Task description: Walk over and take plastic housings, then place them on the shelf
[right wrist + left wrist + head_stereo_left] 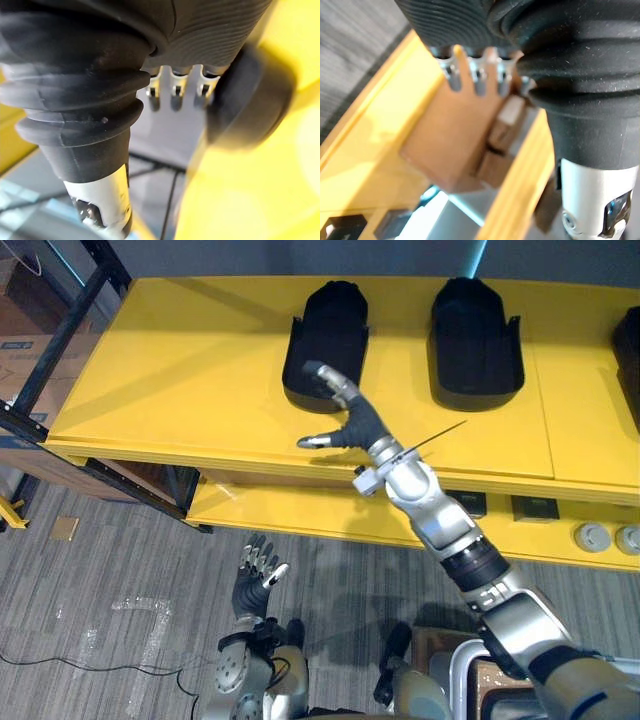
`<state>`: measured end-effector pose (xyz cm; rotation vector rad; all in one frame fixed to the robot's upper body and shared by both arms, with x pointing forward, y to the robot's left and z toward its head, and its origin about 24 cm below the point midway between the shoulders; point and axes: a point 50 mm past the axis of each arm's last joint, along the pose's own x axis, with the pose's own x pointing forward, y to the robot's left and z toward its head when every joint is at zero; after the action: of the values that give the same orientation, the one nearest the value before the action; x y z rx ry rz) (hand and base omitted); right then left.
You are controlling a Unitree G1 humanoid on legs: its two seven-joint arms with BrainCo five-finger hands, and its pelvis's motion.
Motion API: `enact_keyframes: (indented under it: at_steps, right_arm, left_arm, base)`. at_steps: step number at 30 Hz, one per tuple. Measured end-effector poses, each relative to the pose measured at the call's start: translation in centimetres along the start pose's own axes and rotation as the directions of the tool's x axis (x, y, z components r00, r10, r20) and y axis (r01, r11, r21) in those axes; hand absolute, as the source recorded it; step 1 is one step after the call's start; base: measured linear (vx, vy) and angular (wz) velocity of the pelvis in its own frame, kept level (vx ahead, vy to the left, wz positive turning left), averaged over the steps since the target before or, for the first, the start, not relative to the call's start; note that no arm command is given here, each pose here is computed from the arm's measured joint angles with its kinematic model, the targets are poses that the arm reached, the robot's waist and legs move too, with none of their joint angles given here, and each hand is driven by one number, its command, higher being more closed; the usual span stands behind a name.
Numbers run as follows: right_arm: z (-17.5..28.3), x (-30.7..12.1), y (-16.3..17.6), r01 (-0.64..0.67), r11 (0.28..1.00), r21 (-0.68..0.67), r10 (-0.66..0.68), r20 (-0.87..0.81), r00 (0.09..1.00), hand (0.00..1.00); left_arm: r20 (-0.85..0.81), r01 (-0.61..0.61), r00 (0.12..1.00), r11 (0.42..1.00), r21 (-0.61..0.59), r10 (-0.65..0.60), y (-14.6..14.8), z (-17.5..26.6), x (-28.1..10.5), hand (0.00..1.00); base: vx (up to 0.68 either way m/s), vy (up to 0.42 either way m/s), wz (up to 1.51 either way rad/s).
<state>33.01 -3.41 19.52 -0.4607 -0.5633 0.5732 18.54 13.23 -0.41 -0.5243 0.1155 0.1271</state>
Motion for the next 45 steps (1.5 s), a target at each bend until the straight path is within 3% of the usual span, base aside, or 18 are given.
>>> enact_keyframes:
  at_steps: [9, 14, 25, 45]
  right_arm:
    - [-2.1, -0.3, 1.9, -0.021, 1.0, -0.005, 0.021, -0.051, 0.999, 1.0]
    - [-4.4, -0.7, 1.7, 0.105, 0.992, -0.072, -0.114, -0.137, 0.984, 1.0]
    - [-4.0, 0.3, -1.1, 0.349, 0.934, -0.071, -0.355, -0.112, 0.928, 1.0]
    - [-4.3, 1.9, -3.7, 0.385, 0.913, -0.137, -0.403, -0.147, 0.903, 1.0]
  left_arm:
    - [-0.019, -0.038, 0.999, 0.999, 0.033, 0.038, 1.0, -0.5, -0.4, 0.0]
    - [-0.011, -0.055, 0.998, 0.998, 0.032, 0.056, 1.1, -0.3, -0.4, 0.0]
    - [-0.005, -0.059, 0.998, 0.998, 0.027, 0.059, 1.1, -0.3, -0.5, 0.0]
    - [-0.042, -0.054, 0.998, 0.998, 0.023, 0.055, 0.9, -1.2, -0.7, 0.0]
  base:
    - [0.0, 0.019, 0.07]
    - [0.02, 0.012, 0.11]
    - [-0.01, 0.02, 0.07]
    - [-0.01, 0.012, 0.02]
